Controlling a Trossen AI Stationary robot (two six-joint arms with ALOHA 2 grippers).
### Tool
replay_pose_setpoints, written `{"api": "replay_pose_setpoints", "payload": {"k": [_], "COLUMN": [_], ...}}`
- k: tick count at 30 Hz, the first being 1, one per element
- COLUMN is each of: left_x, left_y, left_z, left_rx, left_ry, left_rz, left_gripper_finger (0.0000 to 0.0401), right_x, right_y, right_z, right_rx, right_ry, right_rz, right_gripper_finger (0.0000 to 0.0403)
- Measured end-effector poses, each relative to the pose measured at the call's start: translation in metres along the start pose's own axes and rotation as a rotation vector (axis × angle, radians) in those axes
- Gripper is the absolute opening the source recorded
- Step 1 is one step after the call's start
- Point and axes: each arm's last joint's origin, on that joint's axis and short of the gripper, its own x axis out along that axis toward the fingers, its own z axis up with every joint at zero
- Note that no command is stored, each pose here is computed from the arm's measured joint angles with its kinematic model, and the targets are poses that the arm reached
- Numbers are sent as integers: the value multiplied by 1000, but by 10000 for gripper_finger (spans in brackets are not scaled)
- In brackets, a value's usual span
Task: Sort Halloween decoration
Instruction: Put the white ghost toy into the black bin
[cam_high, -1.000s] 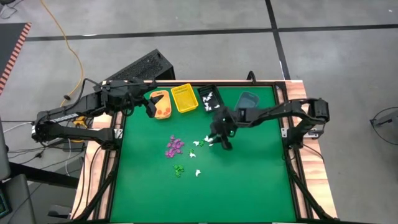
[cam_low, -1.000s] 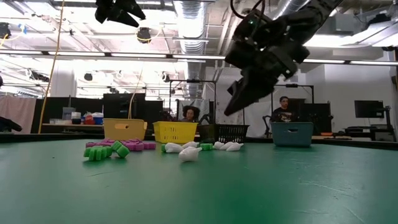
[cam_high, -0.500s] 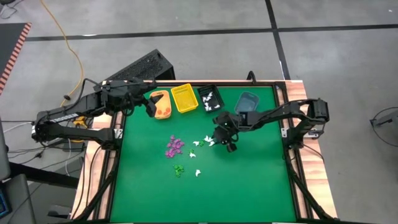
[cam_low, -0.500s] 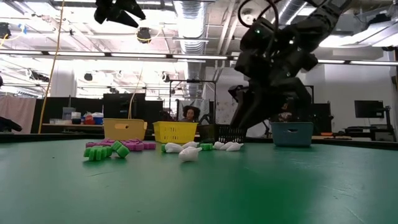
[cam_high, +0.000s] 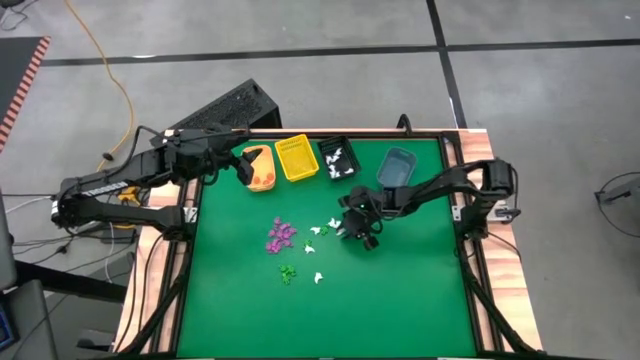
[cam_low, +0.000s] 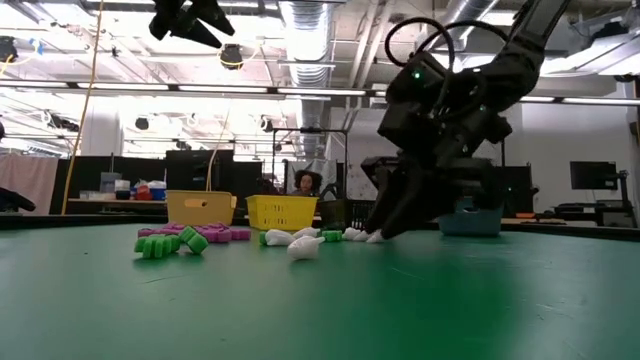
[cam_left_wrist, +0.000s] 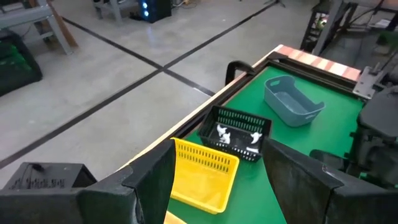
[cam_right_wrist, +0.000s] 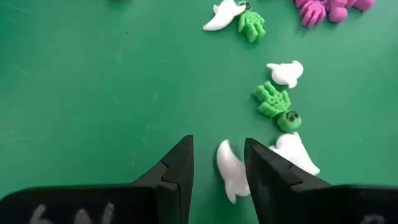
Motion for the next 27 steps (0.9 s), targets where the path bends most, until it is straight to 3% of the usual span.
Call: {"api": "replay_pose_setpoints", "payload": {"k": [18,27], "left_x": [9,9], "left_y": [-4,-4], "left_z": [-4,-4], "left_rx": [4,1], "left_ry": [37,37], "left_rz": [7,7], "left_gripper_finger": [232,231], "right_x": [7,18], "right_y": [-13,2], "right_z": [-25,-37], "right_rx": [133,205], "right_ry": [39,88], "right_rz": [13,24], "right_gripper_finger": [135,92]}}
